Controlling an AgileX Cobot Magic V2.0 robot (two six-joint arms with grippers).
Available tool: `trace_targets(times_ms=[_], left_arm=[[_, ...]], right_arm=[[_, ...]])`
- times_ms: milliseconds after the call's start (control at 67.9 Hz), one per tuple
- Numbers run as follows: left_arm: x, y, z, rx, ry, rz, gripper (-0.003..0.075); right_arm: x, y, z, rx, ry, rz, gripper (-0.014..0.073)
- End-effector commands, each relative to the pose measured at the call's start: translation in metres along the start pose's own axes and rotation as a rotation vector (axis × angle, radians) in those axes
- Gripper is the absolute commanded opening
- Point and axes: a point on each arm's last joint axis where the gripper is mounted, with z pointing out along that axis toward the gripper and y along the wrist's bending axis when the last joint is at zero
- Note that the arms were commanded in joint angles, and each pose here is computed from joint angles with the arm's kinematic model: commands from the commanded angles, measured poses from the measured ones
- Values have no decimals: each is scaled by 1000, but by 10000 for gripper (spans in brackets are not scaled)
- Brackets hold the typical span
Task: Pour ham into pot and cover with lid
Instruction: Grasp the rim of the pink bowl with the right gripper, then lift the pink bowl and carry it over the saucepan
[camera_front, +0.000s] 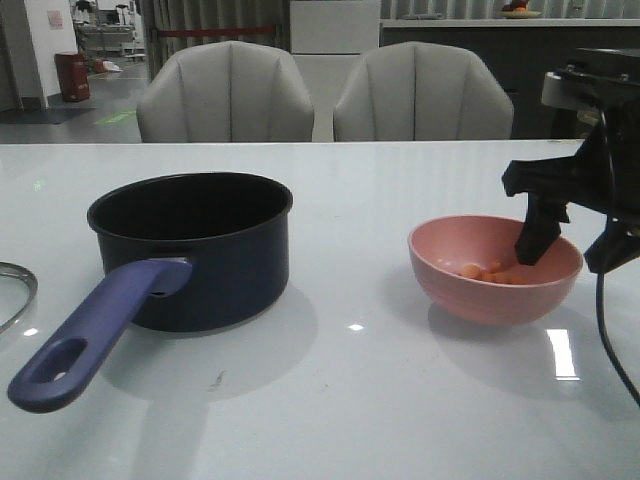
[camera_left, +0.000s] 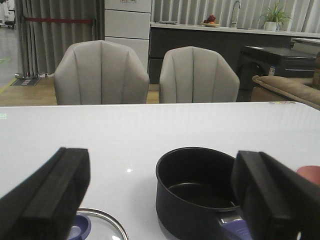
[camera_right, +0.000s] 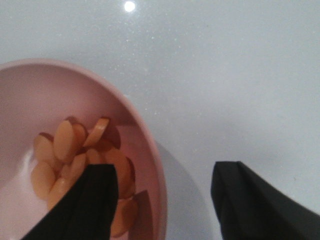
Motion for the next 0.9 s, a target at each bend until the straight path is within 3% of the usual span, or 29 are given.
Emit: trace_targets(times_ms=[0, 206, 545, 663, 884], left_arm=[[-15, -1, -1, 12, -94, -10, 603], [-15, -1, -1, 12, -94, -10, 603], [-15, -1, -1, 12, -94, -10, 603], [-15, -1, -1, 12, -94, -10, 603], [-15, -1, -1, 12, -94, -10, 603]], right_arm=[[-20, 6, -7, -17, -74, -11, 395], [-25, 7, -9, -23, -78, -14, 131], [-43, 15, -30, -44, -166, -26, 141], [-62, 41, -55, -97, -199, -127, 141], [-90, 122, -98, -243, -232, -324, 141]])
